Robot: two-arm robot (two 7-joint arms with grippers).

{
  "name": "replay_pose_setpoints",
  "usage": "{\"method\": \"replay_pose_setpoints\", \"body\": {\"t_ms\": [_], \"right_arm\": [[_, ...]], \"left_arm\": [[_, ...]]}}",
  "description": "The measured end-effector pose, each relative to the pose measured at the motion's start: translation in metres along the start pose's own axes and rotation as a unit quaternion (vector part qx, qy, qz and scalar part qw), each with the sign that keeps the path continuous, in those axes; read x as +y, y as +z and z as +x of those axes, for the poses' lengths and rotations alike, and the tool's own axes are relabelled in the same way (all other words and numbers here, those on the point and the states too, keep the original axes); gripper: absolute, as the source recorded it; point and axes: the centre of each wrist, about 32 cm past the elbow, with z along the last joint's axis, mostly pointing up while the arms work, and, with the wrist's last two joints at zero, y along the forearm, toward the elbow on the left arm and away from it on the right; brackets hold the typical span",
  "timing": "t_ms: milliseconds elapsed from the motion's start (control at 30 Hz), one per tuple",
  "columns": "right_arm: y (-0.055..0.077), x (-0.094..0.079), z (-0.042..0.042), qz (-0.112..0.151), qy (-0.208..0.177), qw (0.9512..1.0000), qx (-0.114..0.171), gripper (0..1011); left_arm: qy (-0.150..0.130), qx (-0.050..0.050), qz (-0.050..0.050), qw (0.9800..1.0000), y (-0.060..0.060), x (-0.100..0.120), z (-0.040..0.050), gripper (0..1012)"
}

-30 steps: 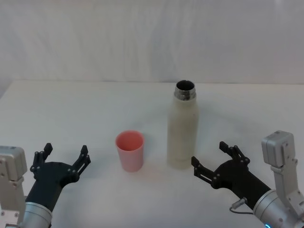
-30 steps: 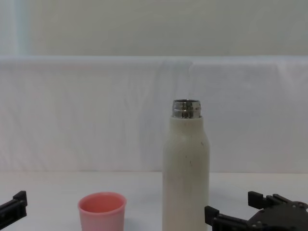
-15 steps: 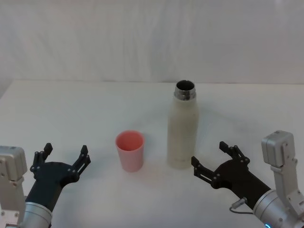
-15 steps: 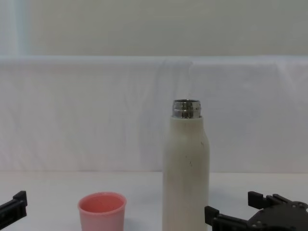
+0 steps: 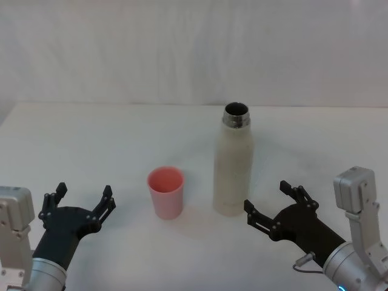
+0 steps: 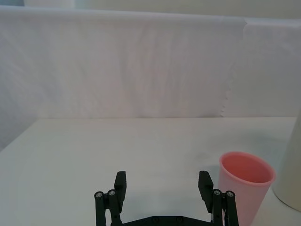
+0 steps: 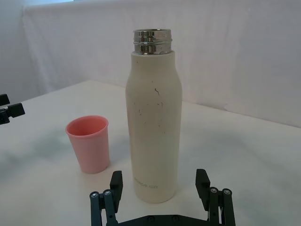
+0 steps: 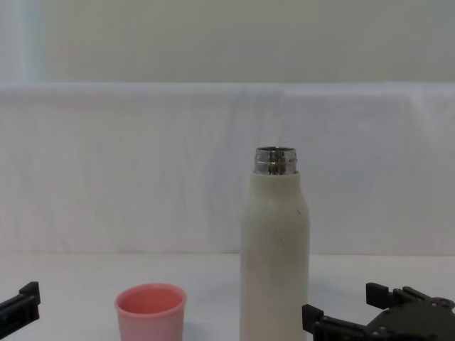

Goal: Grasp the thermos with one hand and pour water into the cup lid.

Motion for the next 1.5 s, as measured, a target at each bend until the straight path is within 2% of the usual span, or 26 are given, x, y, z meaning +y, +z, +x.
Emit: {"method": "replay_pose_setpoints", "body": {"t_ms": [1500], "right_arm": [[0.0000,0.0000,0.0000,0.000,0.000,1.0000,0.000,1000]], "left_arm": [[0.000,0.000,0.000,1.0000,0.0000,0.0000,0.0000,1001]]}}
